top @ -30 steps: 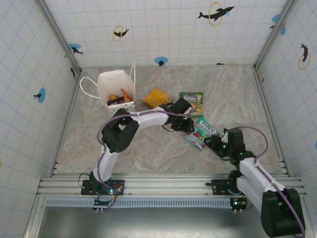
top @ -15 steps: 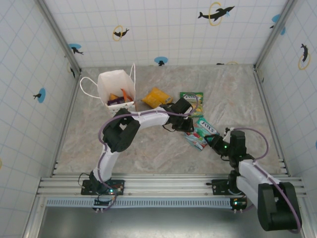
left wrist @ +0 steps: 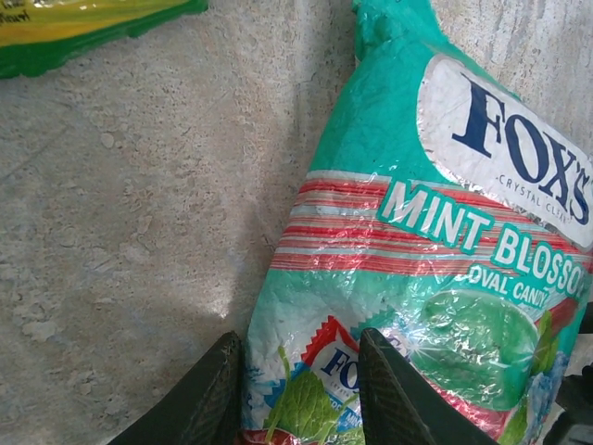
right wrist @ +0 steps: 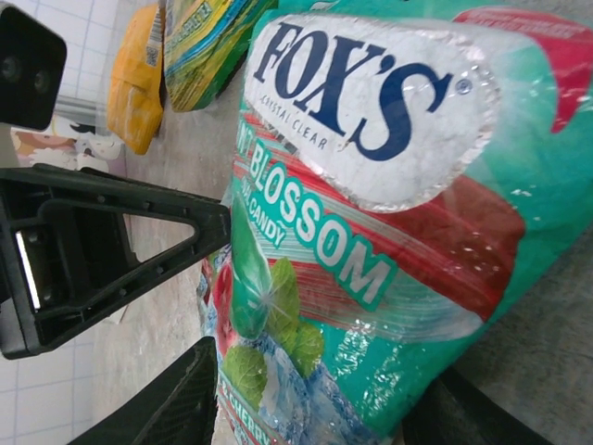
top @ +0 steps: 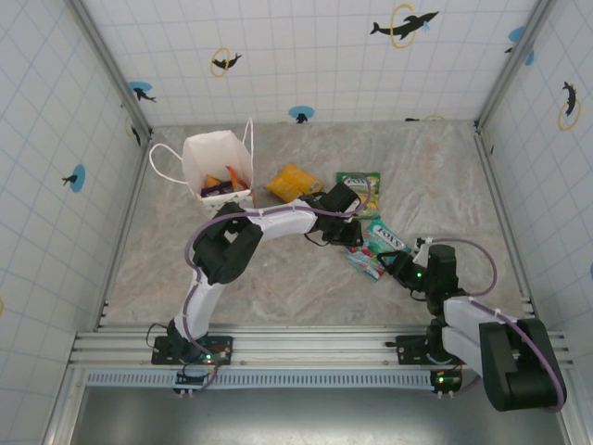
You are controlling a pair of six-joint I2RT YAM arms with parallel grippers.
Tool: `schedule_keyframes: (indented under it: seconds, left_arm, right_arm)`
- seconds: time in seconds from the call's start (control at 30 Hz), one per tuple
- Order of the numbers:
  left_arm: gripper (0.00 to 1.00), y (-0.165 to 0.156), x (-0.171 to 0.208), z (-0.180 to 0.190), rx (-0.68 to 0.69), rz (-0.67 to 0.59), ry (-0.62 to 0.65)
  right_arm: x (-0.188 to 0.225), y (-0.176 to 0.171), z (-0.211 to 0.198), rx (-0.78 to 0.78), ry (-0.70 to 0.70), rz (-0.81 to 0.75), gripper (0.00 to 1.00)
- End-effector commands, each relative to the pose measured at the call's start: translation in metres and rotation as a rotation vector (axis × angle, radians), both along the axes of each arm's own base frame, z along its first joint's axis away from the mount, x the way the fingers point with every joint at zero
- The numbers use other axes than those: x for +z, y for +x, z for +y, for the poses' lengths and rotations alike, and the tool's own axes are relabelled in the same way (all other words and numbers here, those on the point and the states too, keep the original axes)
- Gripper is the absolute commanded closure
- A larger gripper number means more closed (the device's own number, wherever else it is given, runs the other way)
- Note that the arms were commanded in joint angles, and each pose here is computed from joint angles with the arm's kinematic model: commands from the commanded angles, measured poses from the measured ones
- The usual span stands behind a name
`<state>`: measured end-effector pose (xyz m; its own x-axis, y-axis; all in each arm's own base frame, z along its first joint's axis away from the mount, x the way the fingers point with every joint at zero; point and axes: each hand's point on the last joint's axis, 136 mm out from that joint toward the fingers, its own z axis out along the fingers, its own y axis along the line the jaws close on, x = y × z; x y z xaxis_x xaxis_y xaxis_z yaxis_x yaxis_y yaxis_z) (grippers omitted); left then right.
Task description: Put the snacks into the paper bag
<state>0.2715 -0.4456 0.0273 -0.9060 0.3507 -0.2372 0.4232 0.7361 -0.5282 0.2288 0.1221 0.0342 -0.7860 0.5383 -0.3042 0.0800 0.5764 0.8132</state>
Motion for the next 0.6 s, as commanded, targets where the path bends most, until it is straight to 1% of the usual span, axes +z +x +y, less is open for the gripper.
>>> schedule_keyframes:
  seconds: [0.0,0.2,0.3,0.43,0.57]
  left_arm:
    - [0.64,-0.006,-0.017,0.001,0.003,0.048,0.030]
    - [0.64,-0.005,-0.015,-0.001,0.004,0.050,0.026]
    - [0.63,-0.004,-0.014,-0.003,0.004,0.050,0.026]
    - [0.64,-0.002,-0.011,-0.003,0.003,0.039,0.030]
    - [0.63,0.002,-0.005,0.000,0.014,0.030,0.029]
  right_arm:
    - [0.014,0.002,0.008,0.040,0.030,-0.084,0.48]
    - [0.022,0.004,0.012,0.056,0.050,-0.122,0.48]
    - [0.026,0.006,0.014,0.063,0.062,-0.134,0.51]
    - [0.026,0.008,0.013,0.061,0.050,-0.128,0.62]
    - [0.023,0.009,0.010,0.060,0.008,-0.116,0.74]
